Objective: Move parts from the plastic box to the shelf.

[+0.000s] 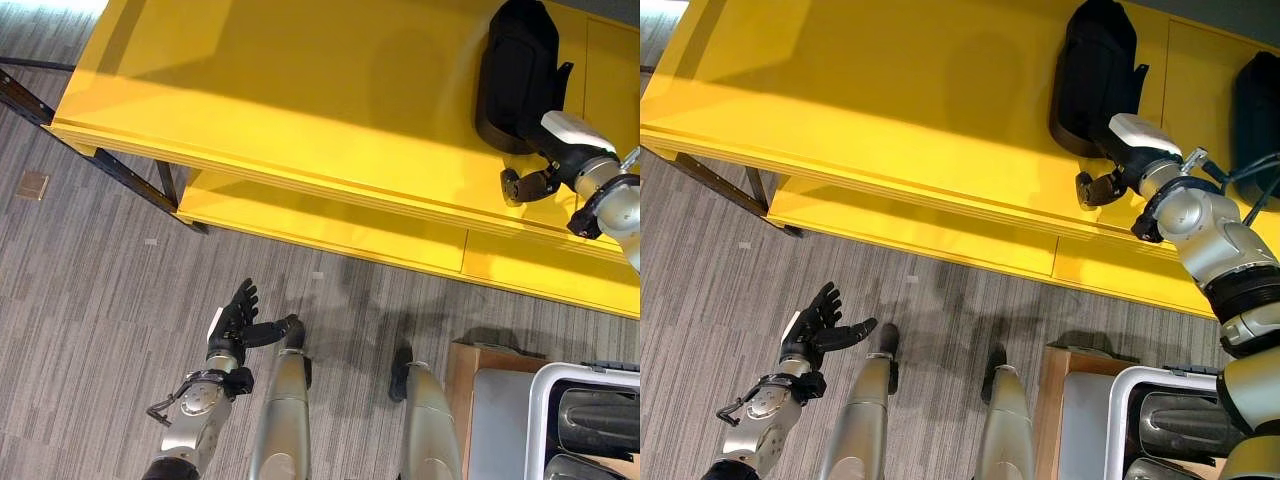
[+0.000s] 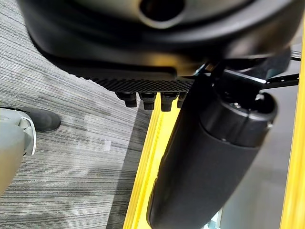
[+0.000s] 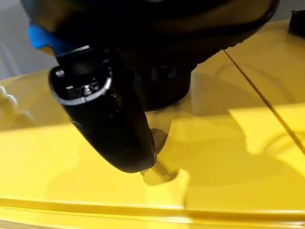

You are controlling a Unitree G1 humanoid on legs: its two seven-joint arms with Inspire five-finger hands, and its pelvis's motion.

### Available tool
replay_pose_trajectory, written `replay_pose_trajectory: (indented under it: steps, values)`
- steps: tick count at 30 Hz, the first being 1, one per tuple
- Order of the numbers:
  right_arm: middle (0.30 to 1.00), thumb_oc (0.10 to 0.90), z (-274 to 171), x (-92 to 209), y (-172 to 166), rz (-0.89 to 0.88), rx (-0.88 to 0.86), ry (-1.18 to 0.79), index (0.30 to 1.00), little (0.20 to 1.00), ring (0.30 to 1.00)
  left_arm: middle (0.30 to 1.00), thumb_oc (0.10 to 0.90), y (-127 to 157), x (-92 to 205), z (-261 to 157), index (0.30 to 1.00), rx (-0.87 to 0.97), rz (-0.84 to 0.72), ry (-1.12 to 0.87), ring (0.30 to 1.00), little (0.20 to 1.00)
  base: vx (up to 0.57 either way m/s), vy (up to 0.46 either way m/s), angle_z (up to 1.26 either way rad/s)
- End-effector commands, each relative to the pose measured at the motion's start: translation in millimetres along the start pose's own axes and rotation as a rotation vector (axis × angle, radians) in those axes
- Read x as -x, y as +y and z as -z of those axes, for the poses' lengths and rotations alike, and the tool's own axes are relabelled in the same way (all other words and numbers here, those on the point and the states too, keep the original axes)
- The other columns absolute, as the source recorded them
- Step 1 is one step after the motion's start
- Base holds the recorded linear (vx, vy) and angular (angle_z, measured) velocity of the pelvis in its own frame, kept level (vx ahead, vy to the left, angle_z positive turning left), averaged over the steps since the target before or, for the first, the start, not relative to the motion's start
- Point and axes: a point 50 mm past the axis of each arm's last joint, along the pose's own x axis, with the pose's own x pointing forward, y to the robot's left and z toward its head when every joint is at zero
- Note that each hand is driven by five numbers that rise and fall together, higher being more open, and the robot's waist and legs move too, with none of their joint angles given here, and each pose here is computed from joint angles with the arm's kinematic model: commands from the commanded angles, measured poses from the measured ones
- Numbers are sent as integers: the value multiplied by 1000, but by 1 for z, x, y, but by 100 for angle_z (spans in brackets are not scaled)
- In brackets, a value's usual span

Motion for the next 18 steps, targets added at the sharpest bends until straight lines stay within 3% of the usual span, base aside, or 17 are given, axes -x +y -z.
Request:
replay_pose_trajectory:
  steps: [1,18]
  values:
    - [1000,900,11,12,-41,143,10,24,1000,1000,1000,1000,900,11,3,-31,1000,-26,11,-158,1000,1000,0,0,0]
    - [1000,900,1,15,-49,195,-24,-31,1000,1000,1000,1000,900,13,3,-34,1000,-21,-4,-170,1000,1000,0,0,0]
